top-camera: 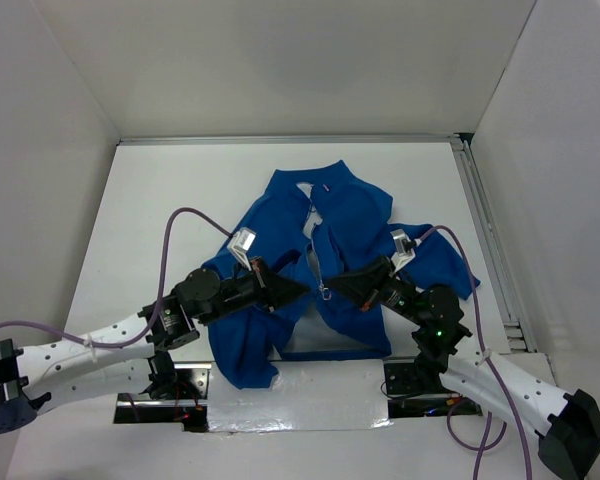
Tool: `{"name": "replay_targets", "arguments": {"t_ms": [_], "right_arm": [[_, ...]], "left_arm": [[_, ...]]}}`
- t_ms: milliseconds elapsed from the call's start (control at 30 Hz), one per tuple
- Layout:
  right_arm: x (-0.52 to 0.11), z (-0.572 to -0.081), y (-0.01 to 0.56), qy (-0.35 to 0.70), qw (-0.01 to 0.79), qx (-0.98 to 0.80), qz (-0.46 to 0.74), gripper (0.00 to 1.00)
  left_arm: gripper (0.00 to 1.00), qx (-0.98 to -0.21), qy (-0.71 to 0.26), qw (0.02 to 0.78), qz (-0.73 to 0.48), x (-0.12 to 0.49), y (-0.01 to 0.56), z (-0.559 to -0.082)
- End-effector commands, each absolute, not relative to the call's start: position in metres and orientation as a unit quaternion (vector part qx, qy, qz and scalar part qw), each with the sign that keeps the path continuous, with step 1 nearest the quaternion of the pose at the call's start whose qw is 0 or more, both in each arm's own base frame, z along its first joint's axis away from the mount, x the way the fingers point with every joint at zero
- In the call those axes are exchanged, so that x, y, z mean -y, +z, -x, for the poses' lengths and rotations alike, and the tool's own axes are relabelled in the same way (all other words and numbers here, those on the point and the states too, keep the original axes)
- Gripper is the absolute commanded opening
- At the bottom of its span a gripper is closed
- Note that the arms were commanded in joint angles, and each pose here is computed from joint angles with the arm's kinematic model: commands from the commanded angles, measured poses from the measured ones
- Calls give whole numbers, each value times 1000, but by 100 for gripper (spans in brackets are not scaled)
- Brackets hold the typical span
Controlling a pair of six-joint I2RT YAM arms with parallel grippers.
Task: Zip up the jacket
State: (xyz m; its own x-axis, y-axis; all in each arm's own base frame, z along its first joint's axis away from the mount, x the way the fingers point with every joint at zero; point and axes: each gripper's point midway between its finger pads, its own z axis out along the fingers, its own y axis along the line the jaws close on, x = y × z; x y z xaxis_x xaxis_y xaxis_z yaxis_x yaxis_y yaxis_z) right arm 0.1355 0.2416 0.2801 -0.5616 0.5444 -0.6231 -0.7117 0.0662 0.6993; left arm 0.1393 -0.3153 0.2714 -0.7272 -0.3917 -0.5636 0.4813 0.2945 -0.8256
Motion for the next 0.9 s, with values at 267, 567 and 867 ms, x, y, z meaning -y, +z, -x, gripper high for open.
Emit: {"name": "replay_targets", "arguments": {"t_ms": [267, 567, 867], "right_arm": [[-239, -122, 307, 699, 477, -524, 98, 0], [-240, -124, 300, 691, 470, -541, 92, 0], [-240, -123, 308, 697, 472, -531, 96, 0]], "left_arm": [[0, -670, -627, 396, -39, 315, 312, -138], [0, -663, -625, 409, -51, 311, 316, -136], [0, -671, -617, 407, -53, 311, 309, -137]]}}
